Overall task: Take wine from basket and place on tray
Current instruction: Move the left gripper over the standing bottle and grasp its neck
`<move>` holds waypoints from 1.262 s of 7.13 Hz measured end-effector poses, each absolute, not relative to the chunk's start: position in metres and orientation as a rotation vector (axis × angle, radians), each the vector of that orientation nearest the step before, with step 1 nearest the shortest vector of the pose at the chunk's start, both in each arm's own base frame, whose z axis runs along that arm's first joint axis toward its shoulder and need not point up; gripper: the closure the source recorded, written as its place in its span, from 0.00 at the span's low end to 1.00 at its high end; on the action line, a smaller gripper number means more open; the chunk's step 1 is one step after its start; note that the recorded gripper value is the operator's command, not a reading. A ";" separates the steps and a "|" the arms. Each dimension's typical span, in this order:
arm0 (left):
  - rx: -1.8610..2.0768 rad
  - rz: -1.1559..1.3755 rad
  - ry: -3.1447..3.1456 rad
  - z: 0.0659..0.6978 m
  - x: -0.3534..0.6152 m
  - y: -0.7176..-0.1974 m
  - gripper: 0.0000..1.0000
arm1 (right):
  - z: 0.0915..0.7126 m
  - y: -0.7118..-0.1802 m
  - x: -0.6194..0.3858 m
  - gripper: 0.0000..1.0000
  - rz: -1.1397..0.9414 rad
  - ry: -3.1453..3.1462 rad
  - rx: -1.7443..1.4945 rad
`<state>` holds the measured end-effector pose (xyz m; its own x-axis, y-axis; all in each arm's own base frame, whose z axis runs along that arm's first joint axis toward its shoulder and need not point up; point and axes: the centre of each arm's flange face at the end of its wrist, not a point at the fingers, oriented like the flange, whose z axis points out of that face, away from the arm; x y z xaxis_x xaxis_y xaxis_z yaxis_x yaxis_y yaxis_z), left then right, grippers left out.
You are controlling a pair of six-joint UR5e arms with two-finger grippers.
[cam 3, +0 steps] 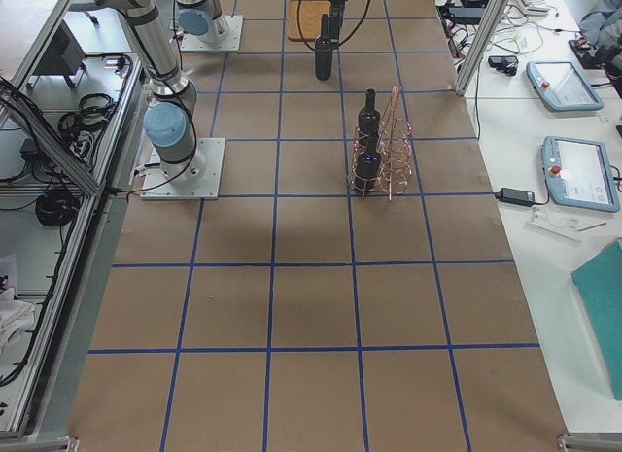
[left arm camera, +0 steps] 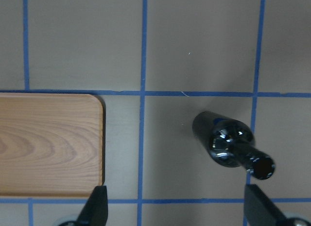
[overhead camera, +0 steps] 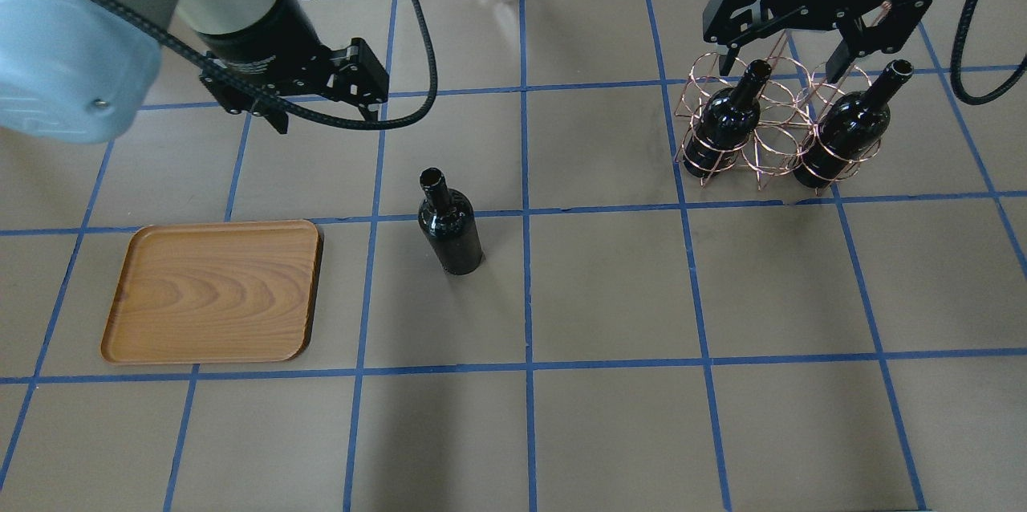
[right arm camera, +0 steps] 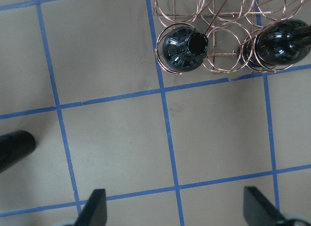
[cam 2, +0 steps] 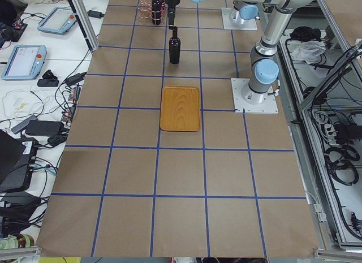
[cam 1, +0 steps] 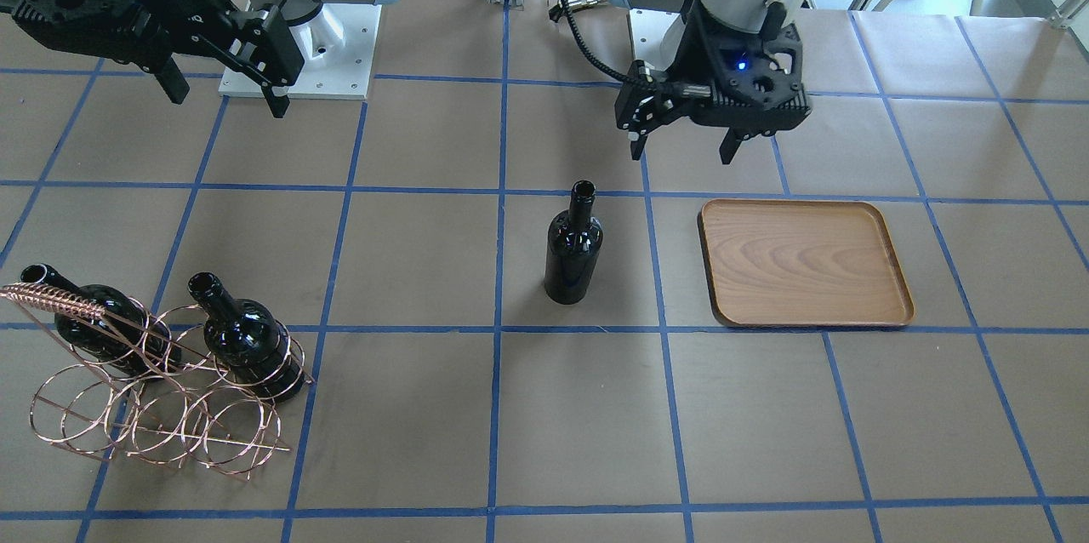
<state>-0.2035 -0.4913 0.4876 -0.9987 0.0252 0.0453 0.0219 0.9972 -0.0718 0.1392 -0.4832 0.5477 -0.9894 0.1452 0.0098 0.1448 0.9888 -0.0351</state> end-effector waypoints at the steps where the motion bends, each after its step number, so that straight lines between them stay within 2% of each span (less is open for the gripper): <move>1: -0.099 0.120 -3.086 0.474 -0.229 -0.496 0.00 | 0.537 -0.483 0.139 0.00 0.032 -3.116 -0.219; 5: -0.229 -0.016 -3.098 0.406 -0.274 -0.499 0.03 | 0.528 -0.488 0.136 0.00 0.087 -3.105 -0.194; 8: -0.247 -0.061 -3.108 0.380 -0.273 -0.496 0.22 | 0.529 -0.487 0.136 0.00 0.092 -3.105 -0.196; 9: -0.249 -0.061 -3.108 0.376 -0.273 -0.498 0.39 | 0.529 -0.487 0.136 0.00 0.094 -3.107 -0.200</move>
